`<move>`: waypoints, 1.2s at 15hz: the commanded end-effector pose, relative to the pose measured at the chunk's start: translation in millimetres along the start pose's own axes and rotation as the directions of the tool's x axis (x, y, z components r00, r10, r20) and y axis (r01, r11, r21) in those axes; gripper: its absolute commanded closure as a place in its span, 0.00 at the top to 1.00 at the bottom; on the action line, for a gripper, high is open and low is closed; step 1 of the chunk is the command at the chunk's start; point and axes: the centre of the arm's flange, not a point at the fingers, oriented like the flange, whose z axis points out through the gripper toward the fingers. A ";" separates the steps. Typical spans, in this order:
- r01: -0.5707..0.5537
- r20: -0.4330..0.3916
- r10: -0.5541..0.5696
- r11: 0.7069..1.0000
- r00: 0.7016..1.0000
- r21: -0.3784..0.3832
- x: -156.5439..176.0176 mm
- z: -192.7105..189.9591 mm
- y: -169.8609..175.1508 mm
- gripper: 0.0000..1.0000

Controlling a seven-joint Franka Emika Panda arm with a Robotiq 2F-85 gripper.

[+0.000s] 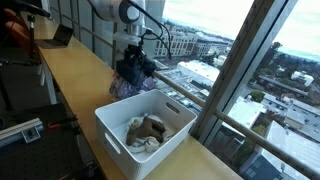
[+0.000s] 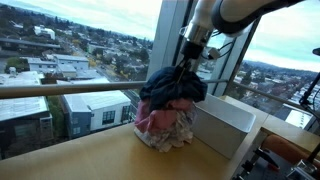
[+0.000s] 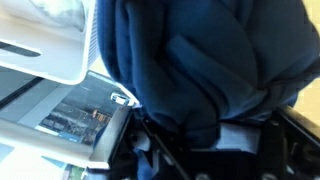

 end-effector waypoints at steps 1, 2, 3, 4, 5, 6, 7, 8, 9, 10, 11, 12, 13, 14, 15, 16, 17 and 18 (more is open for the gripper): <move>-0.012 -0.077 0.013 1.000 0.997 0.006 -19.5 -87.0 21.4 0.00; -0.021 -0.104 0.022 1.000 0.994 0.003 -24.2 -107.5 28.7 0.00; -0.035 -0.136 0.035 0.999 0.990 0.001 -30.4 -132.6 37.6 0.00; -0.048 -0.164 0.047 0.999 0.985 0.000 -35.8 -153.1 46.4 0.00; -0.066 -0.196 0.064 0.998 0.979 -0.004 -42.0 -177.4 44.7 0.00; -0.085 -0.221 0.081 0.996 0.972 -0.010 -49.3 -198.6 53.4 0.00; -0.109 -0.248 0.101 0.994 0.963 -0.016 -58.3 -220.6 62.4 0.00; -0.132 -0.271 0.122 0.991 0.955 -0.017 -67.7 -240.7 72.6 0.00; -0.156 -0.293 0.144 0.988 0.945 -0.018 -78.3 -260.5 85.2 0.00; -0.181 -0.313 0.167 0.983 0.935 -0.016 -89.7 -276.9 102.0 0.00; -0.208 -0.332 0.192 0.978 0.924 -0.014 -101.7 -294.9 118.0 0.00; -0.229 -0.347 0.211 0.973 0.914 -0.014 -115.1 -312.9 131.9 0.00; -0.255 -0.361 0.233 0.967 0.903 -0.013 -127.6 -331.0 148.3 0.00; -0.277 -0.373 0.252 0.961 0.893 -0.015 -141.7 -345.8 164.7 0.00; -0.300 -0.381 0.271 0.954 0.884 -0.017 -153.2 -357.8 179.5 0.00; -0.323 -0.390 0.289 0.946 0.874 -0.022 -163.6 -368.1 194.2 0.00; -0.343 -0.395 0.307 0.939 0.866 -0.022 -173.9 -376.9 207.0 0.00; -0.360 -0.399 0.322 0.933 0.858 -0.021 -182.7 -382.5 218.5 0.00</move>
